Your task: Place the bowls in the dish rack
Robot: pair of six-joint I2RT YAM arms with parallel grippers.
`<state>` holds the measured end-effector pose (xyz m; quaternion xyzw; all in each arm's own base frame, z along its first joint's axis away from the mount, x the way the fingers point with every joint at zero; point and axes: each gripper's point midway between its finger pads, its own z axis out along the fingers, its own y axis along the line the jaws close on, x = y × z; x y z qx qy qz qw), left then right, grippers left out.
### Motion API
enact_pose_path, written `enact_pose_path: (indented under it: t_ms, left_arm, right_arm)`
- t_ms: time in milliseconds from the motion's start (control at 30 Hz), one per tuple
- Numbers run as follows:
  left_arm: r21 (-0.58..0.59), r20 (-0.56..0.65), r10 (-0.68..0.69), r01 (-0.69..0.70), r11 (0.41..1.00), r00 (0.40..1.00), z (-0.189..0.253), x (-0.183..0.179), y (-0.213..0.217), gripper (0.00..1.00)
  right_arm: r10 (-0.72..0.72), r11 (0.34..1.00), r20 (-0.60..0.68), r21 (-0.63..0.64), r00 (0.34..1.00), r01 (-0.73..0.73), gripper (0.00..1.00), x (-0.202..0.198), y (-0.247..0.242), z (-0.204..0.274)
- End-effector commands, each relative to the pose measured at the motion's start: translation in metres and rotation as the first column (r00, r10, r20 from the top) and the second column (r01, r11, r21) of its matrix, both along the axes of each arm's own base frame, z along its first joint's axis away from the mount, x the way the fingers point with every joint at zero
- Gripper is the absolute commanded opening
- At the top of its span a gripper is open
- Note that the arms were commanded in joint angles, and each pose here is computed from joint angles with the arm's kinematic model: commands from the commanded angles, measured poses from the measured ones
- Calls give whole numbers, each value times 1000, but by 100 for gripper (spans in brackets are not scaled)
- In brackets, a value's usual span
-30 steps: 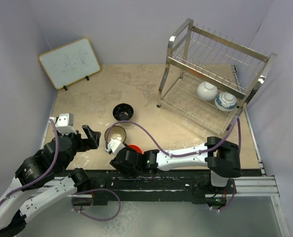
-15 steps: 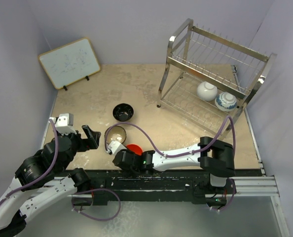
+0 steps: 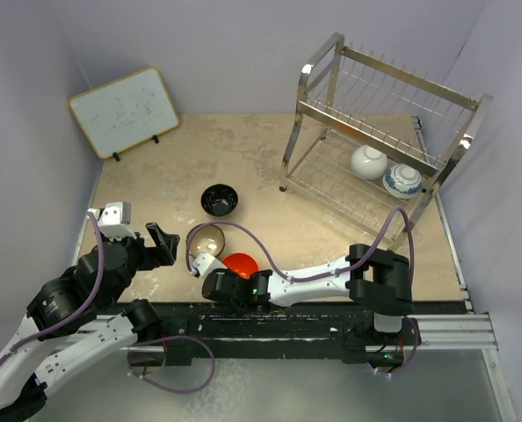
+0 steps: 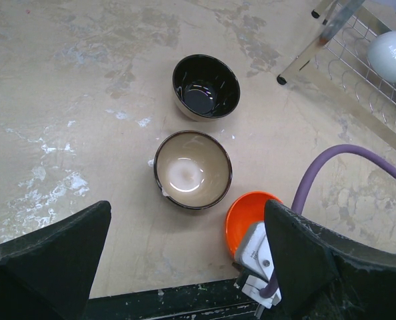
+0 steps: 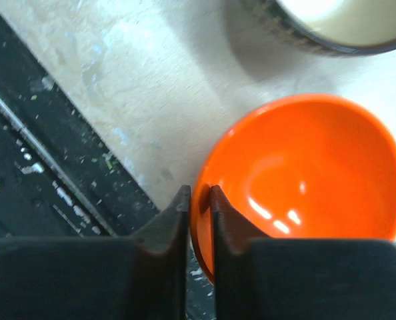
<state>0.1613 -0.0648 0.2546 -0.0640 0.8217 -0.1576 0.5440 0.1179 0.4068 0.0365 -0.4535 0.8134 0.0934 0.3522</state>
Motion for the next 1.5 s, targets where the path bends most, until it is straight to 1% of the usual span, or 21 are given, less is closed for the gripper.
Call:
enact_pose_path:
  t_ms: [0, 33, 167, 267, 367, 400, 467, 600, 800, 1000, 1300, 1467]
  left_arm:
    - [-26, 21, 3, -3, 1000, 1000, 7, 1, -1, 99]
    - [-26, 21, 4, -4, 1000, 1000, 7, 1, -1, 99]
    - [-27, 21, 4, -3, 1000, 1000, 7, 1, 0, 99]
    - [-31, 24, 4, -3, 1000, 1000, 7, 0, 0, 99]
    - [-31, 25, 4, -3, 1000, 1000, 7, 0, 0, 99]
    - [-28, 24, 3, -3, 1000, 1000, 7, 1, 0, 99]
    - [-25, 22, 1, -1, 1000, 1000, 7, 1, -1, 99]
    - [-27, 22, 0, 1, 1000, 1000, 7, 1, -1, 99]
    - [-22, 19, 2, -2, 1000, 1000, 6, 1, -1, 99]
    - [-13, 12, -1, 1, 1000, 1000, 5, 2, -3, 99]
    - [-17, 14, 3, -2, 1000, 1000, 5, 2, -2, 99]
    - [-16, 14, 4, -4, 1000, 1000, 5, 2, -1, 99]
  right_arm:
    - [-53, 996, 26, 74, 998, 51, 6, 5, 3, 27]
    - [-55, 995, 17, 90, 998, 53, 0, 3, 3, 31]
    - [-54, 981, -39, 184, 998, 60, 0, -5, 7, 46]
    - [-73, 957, -59, 278, 996, 87, 0, -2, 4, 71]
    - [-89, 920, -108, 373, 990, 123, 0, 7, -6, 93]
    - [-84, 898, -138, 418, 987, 135, 0, 13, -7, 102]
    - [-51, 860, -206, 489, 977, 148, 0, 24, -13, 114]
    - [27, 792, -278, 593, 960, 149, 0, 40, -25, 136]
    - [102, 718, -356, 673, 929, 179, 0, 56, -41, 148]
    - [131, 633, -407, 736, 904, 240, 0, 79, -65, 160]
    - [163, 521, -492, 779, 855, 349, 0, 123, -100, 165]
    - [142, 482, -493, 792, 858, 375, 0, 145, -112, 170]
